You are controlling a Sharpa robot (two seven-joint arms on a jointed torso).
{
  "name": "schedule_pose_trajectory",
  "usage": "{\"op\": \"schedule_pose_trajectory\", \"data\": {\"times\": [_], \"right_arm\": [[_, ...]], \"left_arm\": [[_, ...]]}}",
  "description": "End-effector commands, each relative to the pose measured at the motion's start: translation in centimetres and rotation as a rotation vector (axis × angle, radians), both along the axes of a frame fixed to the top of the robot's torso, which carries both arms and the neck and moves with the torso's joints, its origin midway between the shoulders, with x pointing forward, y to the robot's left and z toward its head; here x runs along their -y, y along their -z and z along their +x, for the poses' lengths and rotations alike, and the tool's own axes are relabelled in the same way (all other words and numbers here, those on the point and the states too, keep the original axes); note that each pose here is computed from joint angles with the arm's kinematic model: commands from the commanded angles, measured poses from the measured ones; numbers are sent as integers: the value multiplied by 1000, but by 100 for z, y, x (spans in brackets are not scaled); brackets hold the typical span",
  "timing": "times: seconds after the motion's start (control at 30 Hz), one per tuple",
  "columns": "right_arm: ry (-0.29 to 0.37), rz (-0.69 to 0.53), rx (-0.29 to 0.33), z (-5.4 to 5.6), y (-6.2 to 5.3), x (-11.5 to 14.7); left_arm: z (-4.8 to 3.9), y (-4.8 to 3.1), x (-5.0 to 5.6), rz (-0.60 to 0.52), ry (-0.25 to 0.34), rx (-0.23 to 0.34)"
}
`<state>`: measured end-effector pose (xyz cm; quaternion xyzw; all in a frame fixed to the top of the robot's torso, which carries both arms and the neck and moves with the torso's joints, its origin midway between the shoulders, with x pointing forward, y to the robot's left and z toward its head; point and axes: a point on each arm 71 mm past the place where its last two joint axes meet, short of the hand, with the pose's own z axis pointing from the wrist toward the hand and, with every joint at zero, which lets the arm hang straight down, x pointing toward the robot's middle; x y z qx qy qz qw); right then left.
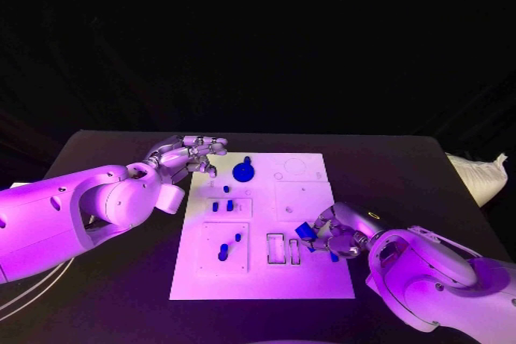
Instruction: Assemble the parts on the task board
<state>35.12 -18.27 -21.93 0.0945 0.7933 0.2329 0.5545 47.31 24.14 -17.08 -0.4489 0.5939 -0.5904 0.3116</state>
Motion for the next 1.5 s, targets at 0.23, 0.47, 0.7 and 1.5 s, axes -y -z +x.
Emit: {"op": "schedule_pose_trajectory", "data": {"times": [0.23,0.47,0.7,1.5], "right_arm": [[-5,79,-63,-2,22,-126],[-57,78,-126,-6,80,-324],[-84,57,-159,-9,122,-420],[-92,12,-104,26,124,-461]], "left_arm": [[-12,-8,24,-9,20,8],[-18,-9,41,-11,25,8],[-23,-12,44,-12,26,9],[-26,-14,36,-12,26,8]]}}
